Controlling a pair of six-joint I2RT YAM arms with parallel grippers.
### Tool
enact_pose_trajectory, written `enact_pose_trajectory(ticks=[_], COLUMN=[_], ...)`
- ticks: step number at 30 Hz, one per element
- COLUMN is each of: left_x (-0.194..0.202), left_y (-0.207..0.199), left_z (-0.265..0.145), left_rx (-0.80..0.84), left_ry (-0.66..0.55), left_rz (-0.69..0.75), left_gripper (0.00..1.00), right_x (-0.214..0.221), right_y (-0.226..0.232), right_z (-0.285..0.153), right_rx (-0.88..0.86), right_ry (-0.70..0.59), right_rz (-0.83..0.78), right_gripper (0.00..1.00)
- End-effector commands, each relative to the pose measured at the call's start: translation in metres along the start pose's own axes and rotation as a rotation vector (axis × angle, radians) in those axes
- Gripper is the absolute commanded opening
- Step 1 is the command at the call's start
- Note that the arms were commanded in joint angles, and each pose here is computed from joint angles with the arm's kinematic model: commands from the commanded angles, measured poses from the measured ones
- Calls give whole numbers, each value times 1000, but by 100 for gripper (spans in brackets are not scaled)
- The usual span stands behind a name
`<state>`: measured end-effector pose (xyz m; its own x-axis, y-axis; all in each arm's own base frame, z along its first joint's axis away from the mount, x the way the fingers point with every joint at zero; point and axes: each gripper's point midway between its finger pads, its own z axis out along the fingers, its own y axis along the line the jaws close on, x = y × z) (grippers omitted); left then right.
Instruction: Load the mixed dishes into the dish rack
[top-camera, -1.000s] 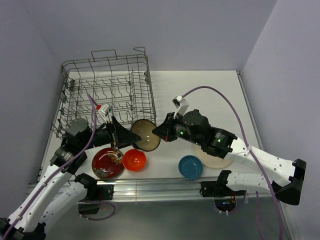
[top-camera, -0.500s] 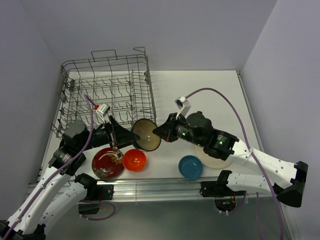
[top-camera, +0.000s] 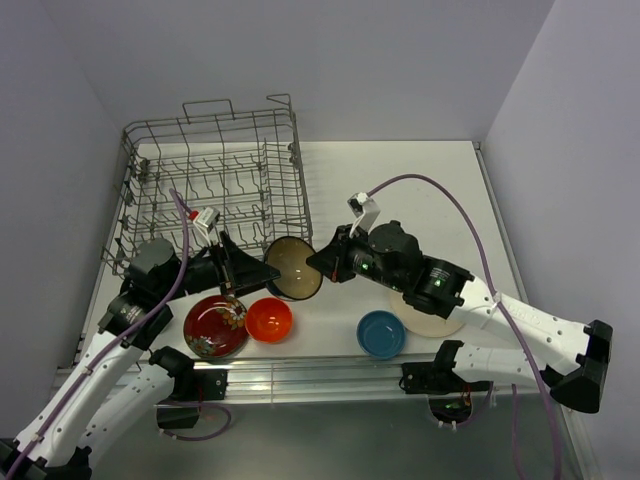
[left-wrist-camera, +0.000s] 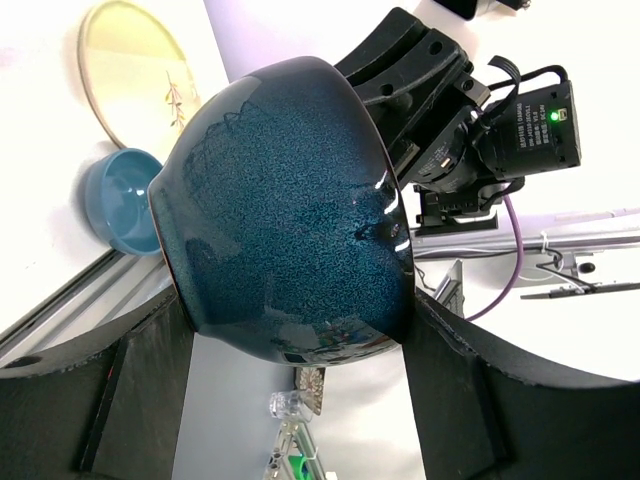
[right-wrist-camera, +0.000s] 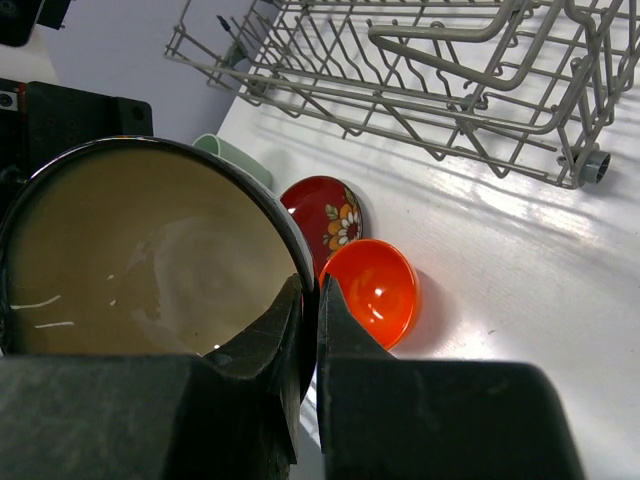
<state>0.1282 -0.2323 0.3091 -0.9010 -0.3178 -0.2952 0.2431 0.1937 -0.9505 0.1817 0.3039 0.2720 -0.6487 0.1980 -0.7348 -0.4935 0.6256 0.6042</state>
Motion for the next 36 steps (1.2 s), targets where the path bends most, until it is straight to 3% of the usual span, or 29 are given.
enact_pose_trajectory(ticks=[1, 8, 9, 11, 20, 23, 25, 26, 36], left_x=[-5, -11, -11, -15, -23, -30, -41, -42, -133], left_y=[-35, -37, -35, -36, -40, -41, -47, -40, -38], left_z=[-7, -11, -12, -13, -17, -20, -23, -25, -39], left_rx=[100, 60, 44, 28, -9, -46, -77, -126, -527], left_ry=[-25, -69, -69, -88, -130, -162, -207, -207, -444], left_rz=[98, 132, 134, 149, 182, 209, 233, 246, 387], left_gripper=[0, 0, 0, 0, 0, 0, 0, 0, 0], right_x=[-32, -35, -36, -38, -45, -49, -52, -59, -99], right_y=[19, 19, 20, 20, 21, 15, 9, 5, -30], right_z=[1, 4, 4, 5, 9, 9, 5, 1, -57], right_rx=[-34, -26, -26, -26, -29, -3, 23, 48, 234], right_ry=[-88, -89, -92, -92, -89, -100, -112, -139, -275], right_rz=[-10, -21, -22, -24, -22, -14, -17, -16, -60], right_gripper=[3, 16, 25, 32, 52, 71, 75, 82, 85])
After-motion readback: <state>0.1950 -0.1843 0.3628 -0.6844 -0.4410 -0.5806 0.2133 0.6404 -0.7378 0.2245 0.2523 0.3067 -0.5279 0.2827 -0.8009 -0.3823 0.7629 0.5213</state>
